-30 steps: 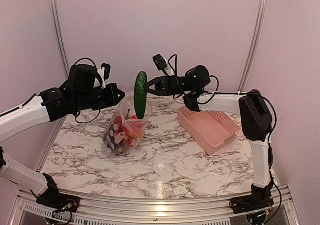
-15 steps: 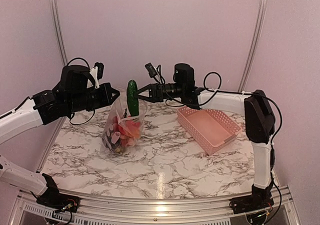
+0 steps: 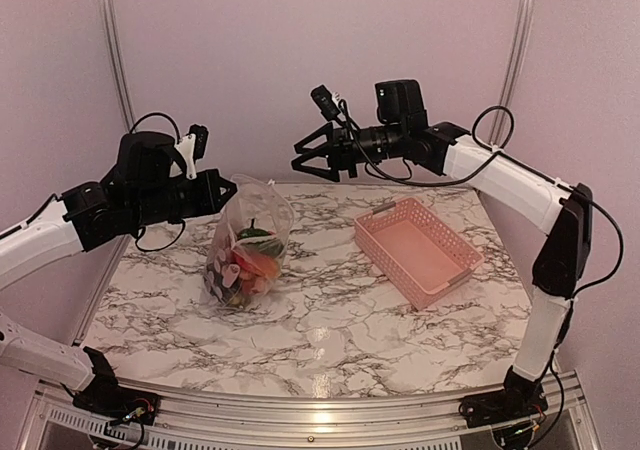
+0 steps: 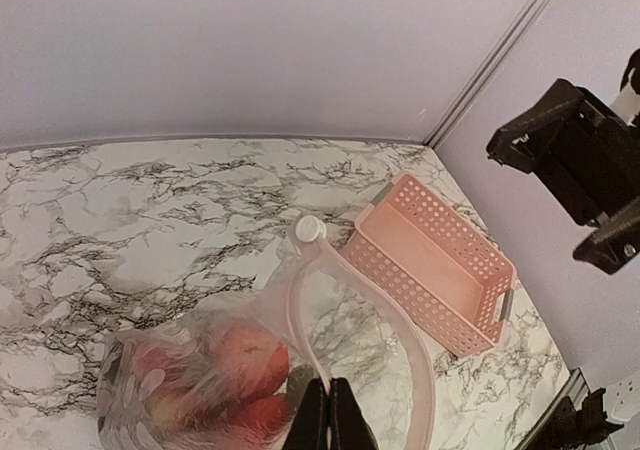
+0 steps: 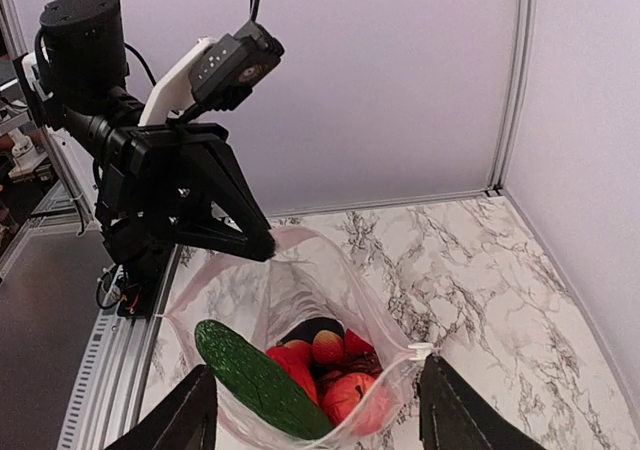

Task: Place the food in the zip-top bag and seal the zipper
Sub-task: Place the fake vegetable in the zipper food storage bag, then adjust the zipper food storage bag at the center of the board.

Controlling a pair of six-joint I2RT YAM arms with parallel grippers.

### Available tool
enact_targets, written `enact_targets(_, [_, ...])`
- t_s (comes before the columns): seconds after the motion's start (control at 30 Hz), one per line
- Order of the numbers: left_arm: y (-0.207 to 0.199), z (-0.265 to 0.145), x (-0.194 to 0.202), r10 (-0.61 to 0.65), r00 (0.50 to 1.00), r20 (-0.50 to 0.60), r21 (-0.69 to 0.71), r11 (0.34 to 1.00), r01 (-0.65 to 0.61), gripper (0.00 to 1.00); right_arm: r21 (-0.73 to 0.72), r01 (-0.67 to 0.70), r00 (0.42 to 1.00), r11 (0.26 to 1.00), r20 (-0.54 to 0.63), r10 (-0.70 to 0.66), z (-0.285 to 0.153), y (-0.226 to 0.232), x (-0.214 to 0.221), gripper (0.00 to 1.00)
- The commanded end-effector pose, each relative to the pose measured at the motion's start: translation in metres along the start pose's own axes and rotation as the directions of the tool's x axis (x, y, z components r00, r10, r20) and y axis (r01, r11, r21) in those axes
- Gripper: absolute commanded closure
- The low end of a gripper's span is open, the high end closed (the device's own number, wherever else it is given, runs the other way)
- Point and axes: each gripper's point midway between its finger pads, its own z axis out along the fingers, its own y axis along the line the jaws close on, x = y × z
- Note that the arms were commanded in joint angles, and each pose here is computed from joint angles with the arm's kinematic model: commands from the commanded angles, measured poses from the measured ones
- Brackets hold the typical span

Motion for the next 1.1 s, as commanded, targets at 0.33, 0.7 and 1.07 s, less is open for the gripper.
enact_targets(0.33, [-0.117, -0.008, -0.003, 0.328, 0.936, -0.124, 0.524, 0.823, -0.219, 1.0, -0.104, 0.151, 0.966, 0.983, -0.195, -0.169, -0.064, -0.017, 0.109, 0.42])
enact_targets(0.7, [-0.087, 0.03, 0.053, 0.391, 0.872, -0.293, 0.47, 0.854, -0.225, 1.0, -0.237, 0.212, 0.946, 0.948, -0.194, -0.26, -0.039, 0.033, 0.133, 0.37])
enact_targets(1.07, [-0.087, 0.029, 0.047, 0.396, 0.878, -0.27, 0.458, 0.855, -0.245, 1.0, -0.182, 0.21, 0.961, 0.961, -0.143, -0.237, -0.054, 0.015, 0.097, 0.49])
